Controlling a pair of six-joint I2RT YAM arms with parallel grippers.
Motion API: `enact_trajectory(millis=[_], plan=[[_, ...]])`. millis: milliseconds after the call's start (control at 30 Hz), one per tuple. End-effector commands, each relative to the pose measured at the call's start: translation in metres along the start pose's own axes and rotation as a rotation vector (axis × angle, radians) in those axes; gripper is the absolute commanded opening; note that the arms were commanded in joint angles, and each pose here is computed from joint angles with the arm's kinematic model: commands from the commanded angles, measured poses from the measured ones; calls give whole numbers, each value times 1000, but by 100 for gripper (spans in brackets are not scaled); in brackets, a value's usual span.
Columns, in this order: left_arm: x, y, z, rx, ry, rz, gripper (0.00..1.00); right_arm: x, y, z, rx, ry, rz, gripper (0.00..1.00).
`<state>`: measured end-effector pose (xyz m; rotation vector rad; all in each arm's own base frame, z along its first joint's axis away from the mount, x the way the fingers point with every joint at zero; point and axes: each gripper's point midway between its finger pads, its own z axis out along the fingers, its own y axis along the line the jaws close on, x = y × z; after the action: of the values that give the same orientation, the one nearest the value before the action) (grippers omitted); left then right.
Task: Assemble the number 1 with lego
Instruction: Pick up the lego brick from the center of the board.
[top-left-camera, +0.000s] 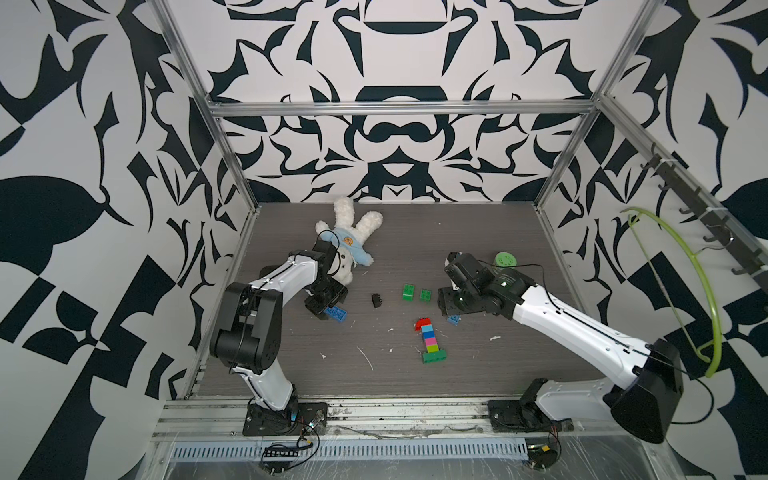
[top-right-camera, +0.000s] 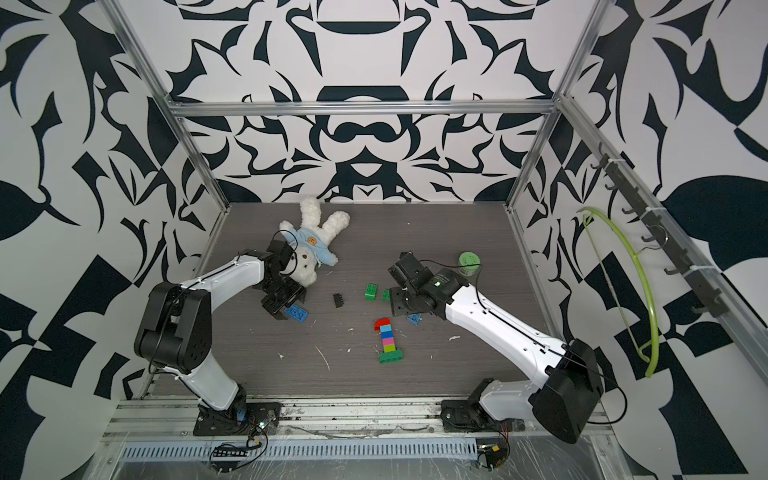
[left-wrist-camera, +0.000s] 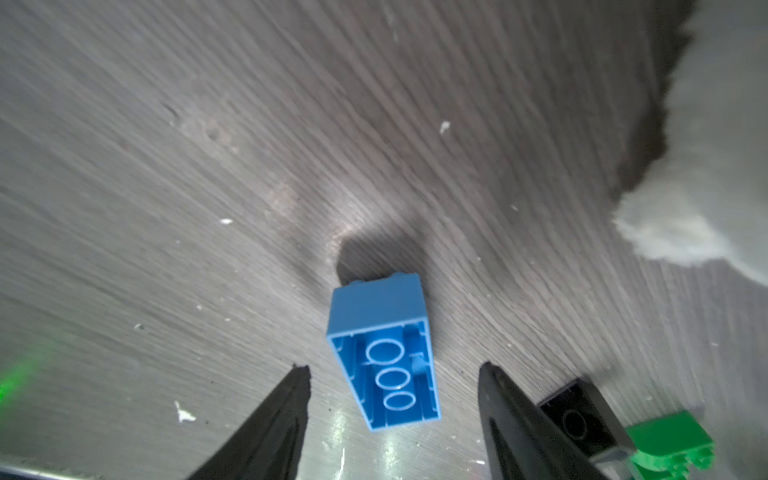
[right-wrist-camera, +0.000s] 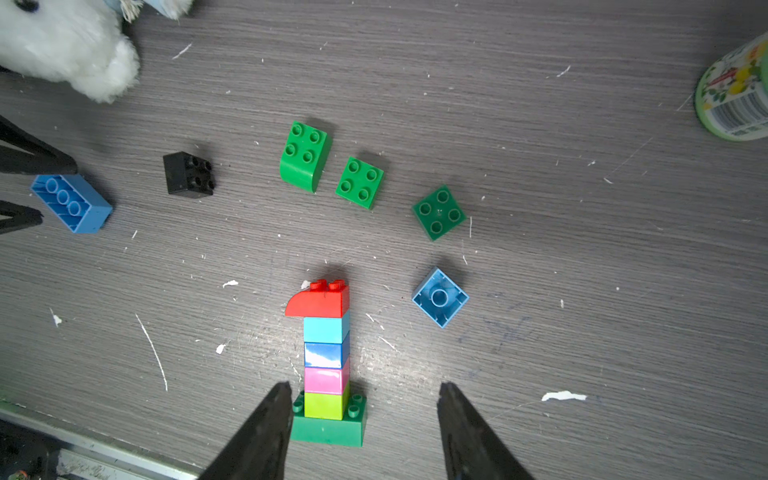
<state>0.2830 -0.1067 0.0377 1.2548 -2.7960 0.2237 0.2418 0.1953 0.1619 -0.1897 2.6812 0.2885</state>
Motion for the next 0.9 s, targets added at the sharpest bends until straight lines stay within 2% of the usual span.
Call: enact_trajectory(millis=[0,233,400,467,533,600,700,800,867], plan=[[2,9,12,-37,26,-36,66,-5,-4,-9,3,-46,-8,59],[-4,7,22,-10,8,-36,51,-8,-7,-20,3,-83,-7,58],[-5,10,23,39,3,-36,35,-26,-11,-39,6,-196,18,57],[-3,7,17,81,15,-26,28,-34,-4,-49,-40,-252,9,57],[-1,-1,3,136,2,12,27,-42,8,-64,-123,-306,-1,57],[2,-14,-19,236,-17,61,26,-52,13,-78,-170,-373,10,56],[10,-39,-56,438,-51,155,25,-62,25,-91,-247,-431,26,44],[21,-64,-99,686,-92,249,25,-66,36,-91,-300,-394,101,24],[32,-76,-130,841,-108,313,23,-67,68,-99,-448,-333,12,21]])
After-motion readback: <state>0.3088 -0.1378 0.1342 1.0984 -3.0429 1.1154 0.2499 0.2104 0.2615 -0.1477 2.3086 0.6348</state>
